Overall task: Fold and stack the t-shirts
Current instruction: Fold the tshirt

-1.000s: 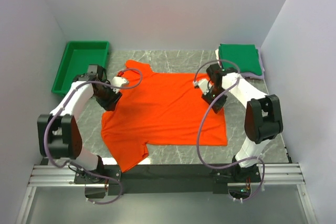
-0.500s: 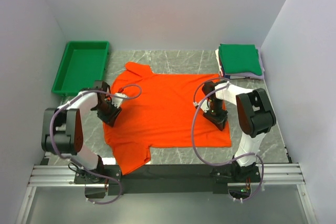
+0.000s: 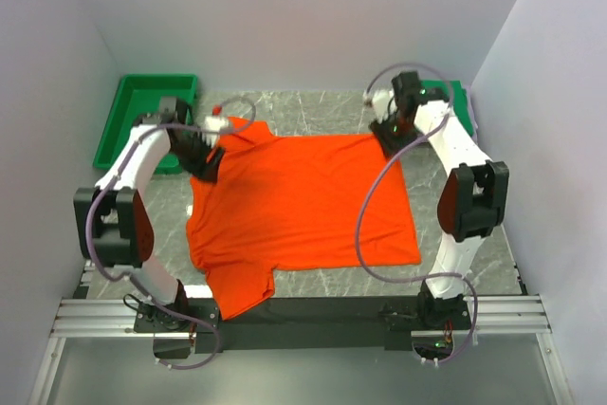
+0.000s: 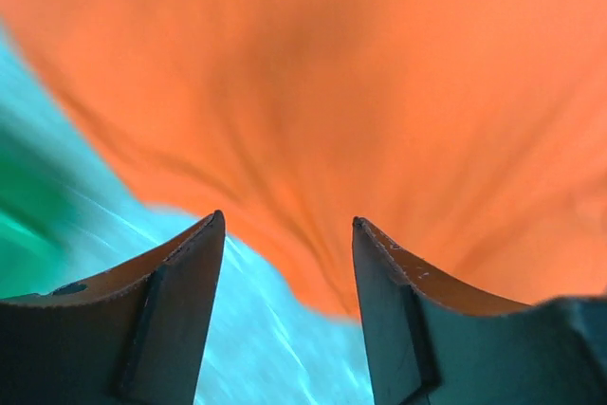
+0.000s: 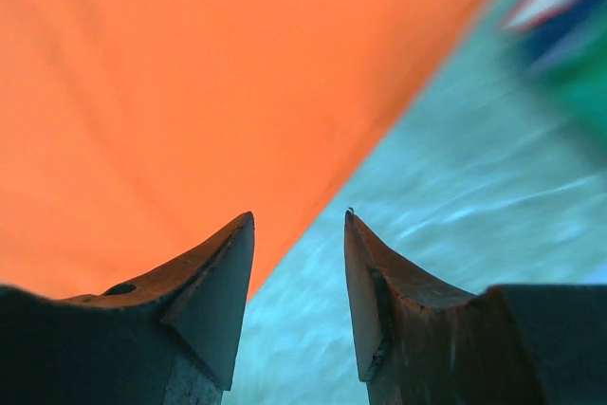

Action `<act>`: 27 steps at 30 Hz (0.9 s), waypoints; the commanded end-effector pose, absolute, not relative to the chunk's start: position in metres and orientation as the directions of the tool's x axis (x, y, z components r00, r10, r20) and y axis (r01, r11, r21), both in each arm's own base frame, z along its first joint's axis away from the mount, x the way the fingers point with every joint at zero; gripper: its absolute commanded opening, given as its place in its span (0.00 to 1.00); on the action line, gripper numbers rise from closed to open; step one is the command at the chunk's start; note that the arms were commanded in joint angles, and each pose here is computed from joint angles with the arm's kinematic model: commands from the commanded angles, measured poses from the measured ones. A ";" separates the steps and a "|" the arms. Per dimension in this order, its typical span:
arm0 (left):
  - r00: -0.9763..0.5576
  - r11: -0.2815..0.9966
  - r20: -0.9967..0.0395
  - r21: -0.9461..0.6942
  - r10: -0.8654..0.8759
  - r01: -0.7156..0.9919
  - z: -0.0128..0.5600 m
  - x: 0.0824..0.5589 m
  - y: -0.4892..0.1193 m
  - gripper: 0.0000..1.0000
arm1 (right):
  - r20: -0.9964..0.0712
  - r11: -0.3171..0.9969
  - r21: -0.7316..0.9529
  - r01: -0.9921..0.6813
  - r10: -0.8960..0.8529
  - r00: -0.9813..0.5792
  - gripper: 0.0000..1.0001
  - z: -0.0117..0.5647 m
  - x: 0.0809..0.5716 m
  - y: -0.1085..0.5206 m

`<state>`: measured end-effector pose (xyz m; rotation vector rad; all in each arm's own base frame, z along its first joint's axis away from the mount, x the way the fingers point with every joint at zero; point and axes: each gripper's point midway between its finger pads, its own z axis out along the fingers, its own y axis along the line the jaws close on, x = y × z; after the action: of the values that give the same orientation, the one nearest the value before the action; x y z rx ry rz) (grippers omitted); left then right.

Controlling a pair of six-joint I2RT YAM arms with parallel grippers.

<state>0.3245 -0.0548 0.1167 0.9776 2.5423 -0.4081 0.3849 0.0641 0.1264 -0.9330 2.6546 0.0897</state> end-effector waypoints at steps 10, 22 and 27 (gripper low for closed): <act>-0.643 0.801 -0.669 -0.117 0.373 0.587 0.156 0.464 -0.076 0.64 | -0.524 0.921 -0.127 -0.368 -0.377 -0.764 0.50 0.108 0.549 0.036; -0.664 0.832 -0.674 -0.131 0.324 0.539 0.147 0.488 -0.076 0.65 | -0.521 0.936 -0.174 -0.307 -0.352 -0.778 0.48 0.059 0.574 0.024; -0.663 0.835 -0.676 -0.127 0.322 0.535 0.148 0.495 -0.076 0.65 | -0.486 0.945 -0.139 -0.297 -0.326 -0.811 0.45 0.039 0.572 0.026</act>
<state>0.4795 -0.0756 0.1321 0.6451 2.3930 -0.4344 0.5645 0.0291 0.0453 -0.4944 2.5700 -0.0723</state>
